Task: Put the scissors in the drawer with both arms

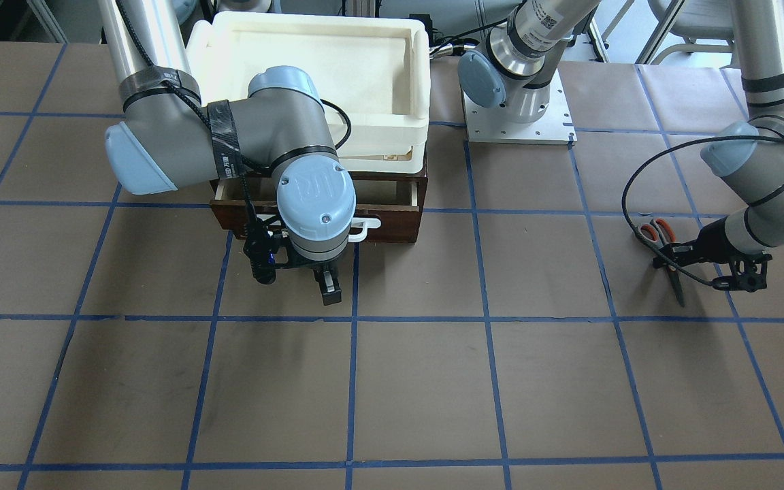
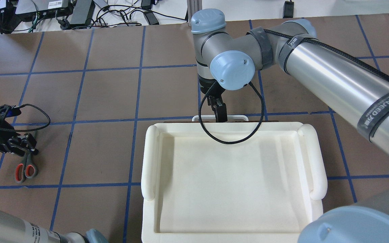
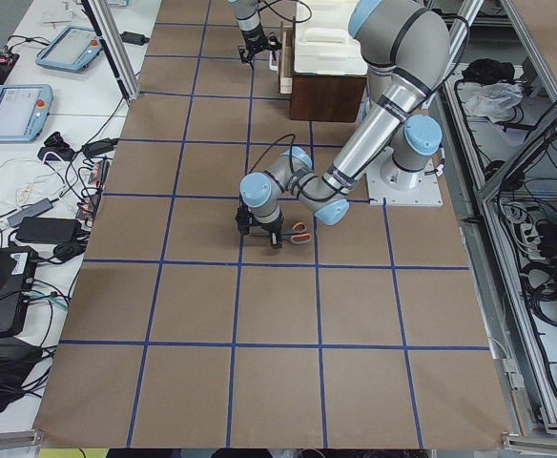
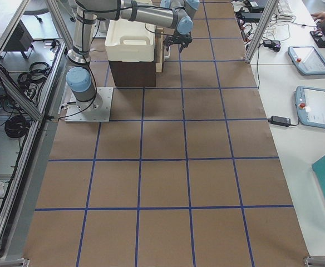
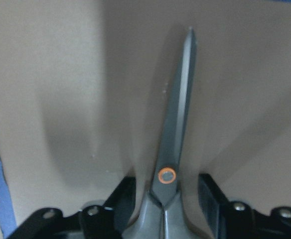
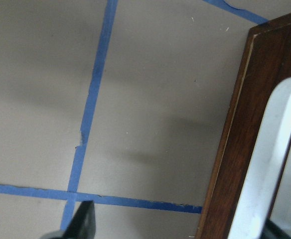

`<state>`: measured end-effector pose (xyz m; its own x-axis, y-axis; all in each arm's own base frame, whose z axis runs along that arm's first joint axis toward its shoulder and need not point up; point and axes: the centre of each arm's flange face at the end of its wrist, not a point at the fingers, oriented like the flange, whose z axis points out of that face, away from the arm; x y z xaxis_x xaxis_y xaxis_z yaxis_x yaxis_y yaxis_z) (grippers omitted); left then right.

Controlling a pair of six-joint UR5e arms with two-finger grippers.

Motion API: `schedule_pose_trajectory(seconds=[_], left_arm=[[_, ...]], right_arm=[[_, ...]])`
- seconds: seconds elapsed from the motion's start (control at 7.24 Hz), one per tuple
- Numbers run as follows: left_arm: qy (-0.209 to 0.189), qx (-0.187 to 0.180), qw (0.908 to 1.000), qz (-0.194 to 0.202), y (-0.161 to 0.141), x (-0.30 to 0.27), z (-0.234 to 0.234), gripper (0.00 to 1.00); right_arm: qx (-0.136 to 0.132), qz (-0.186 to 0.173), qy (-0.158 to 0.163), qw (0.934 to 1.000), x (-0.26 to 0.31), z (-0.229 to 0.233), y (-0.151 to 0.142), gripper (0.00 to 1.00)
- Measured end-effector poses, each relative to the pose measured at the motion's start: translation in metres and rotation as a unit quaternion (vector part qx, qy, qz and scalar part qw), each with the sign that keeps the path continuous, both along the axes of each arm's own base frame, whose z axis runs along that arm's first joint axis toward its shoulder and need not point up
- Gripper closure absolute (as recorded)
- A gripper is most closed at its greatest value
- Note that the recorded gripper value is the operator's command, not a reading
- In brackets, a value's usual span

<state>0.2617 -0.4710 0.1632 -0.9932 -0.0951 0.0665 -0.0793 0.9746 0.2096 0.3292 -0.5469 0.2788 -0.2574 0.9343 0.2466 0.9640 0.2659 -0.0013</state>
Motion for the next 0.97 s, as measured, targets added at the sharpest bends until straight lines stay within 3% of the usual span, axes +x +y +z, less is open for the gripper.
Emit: schedule_pose_trajectory(seconds=[0.14, 0.28, 0.55, 0.97], left_arm=[[-0.001, 0.000, 1.0000, -0.001, 0.000, 0.000, 0.001, 0.39], [-0.002, -0.001, 1.0000, -0.001, 0.000, 0.000, 0.001, 0.59], [-0.008, -0.003, 1.0000, -0.004, -0.001, -0.001, 0.004, 0.77], [-0.010, -0.004, 0.9999, -0.006, -0.001, -0.004, 0.007, 0.81]], right_arm=[[-0.010, 0.014, -0.003, 0.9999, -0.001, 0.002, -0.003, 0.00], [-0.018, 0.025, -0.001, 0.9995, -0.002, 0.003, -0.007, 0.00], [-0.033, 0.034, -0.003, 0.9989, -0.003, 0.009, -0.017, 0.00], [-0.042, 0.034, -0.006, 0.9985, -0.002, 0.013, -0.032, 0.00]])
